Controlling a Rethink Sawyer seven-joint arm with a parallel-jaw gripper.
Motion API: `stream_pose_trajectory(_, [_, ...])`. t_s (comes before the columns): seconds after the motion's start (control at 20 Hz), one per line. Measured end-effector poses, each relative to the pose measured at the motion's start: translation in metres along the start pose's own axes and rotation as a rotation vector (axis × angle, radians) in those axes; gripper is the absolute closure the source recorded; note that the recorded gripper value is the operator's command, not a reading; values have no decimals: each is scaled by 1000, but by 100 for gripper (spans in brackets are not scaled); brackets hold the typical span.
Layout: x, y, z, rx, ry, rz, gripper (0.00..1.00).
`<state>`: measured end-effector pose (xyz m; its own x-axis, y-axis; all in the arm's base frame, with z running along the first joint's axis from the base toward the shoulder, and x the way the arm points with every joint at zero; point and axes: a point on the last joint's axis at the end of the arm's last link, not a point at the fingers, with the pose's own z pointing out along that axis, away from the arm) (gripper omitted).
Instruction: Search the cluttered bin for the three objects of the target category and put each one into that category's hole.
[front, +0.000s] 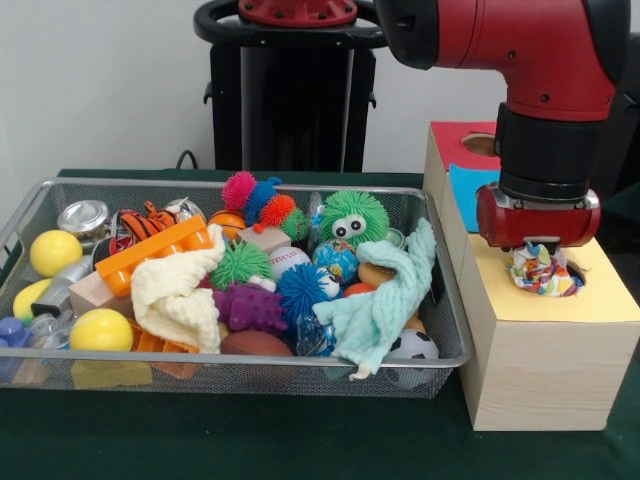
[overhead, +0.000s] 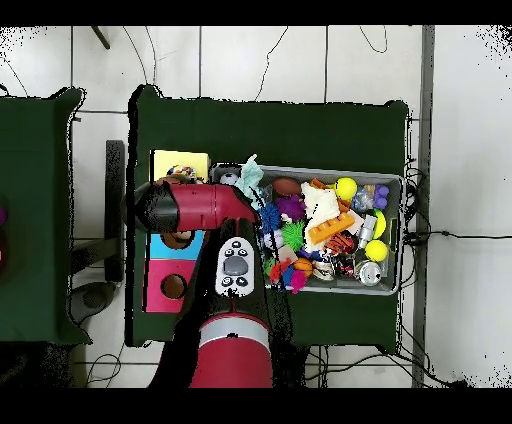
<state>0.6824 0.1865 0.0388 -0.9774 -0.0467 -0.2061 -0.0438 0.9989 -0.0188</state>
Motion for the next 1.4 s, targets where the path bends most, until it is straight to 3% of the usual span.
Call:
stream_pose_trajectory(0.6, [-4, -2, 0, -18, 40, 12, 100])
stream_pose_trajectory(1.4, [-4, -2, 1, -20, 45, 13, 100])
